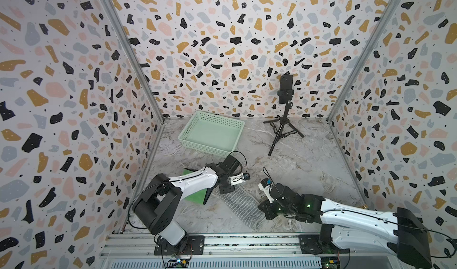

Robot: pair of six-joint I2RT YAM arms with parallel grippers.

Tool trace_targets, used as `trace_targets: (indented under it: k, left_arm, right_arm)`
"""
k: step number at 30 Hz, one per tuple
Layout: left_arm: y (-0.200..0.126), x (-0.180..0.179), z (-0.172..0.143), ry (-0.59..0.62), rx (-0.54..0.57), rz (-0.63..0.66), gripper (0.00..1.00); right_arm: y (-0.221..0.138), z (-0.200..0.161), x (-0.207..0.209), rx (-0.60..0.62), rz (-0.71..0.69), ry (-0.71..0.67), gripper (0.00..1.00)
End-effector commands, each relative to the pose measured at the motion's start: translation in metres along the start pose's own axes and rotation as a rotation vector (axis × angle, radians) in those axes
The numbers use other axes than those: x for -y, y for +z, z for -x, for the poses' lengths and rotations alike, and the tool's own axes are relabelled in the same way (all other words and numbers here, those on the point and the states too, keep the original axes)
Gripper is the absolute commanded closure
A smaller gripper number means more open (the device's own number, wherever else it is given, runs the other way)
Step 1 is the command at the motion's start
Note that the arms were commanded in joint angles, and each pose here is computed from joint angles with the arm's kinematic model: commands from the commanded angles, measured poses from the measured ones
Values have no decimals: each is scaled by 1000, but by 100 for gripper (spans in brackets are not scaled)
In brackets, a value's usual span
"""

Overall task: Fold the square dishcloth
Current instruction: Adjust the cleaning item at the center of the board.

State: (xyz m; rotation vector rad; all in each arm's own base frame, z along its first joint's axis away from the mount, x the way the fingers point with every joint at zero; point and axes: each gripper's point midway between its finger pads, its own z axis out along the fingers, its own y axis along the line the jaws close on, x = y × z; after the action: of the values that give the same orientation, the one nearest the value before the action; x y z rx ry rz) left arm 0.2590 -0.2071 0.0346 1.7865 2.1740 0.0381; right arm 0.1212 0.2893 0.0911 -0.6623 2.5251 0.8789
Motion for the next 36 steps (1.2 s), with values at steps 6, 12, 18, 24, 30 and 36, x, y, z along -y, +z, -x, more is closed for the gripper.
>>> trace_targets:
  k: [6, 12, 18, 24, 30, 36]
  left_arm:
    - [24, -15, -10, -39, -88, 46, 52]
    - [35, -26, -9, -38, -129, 89, 55]
    - [47, -32, 25, -19, -86, 93, 55]
    - [53, -43, 57, 83, -57, 119, 53]
    - [12, -44, 90, 145, 103, 101, 43]
    - [-33, -30, 73, 207, 129, 84, 38]
  right_arm:
    - [54, -51, 14, -86, 50, 71, 100]
    - [36, -97, 52, -102, -59, 146, 100]
    - [26, -104, 50, -82, -41, 137, 100]
    - [19, -91, 25, -95, 24, 81, 100]
    - [-19, -50, 13, -10, -10, 17, 97]
    - [-2, -15, -10, -11, 110, -7, 98]
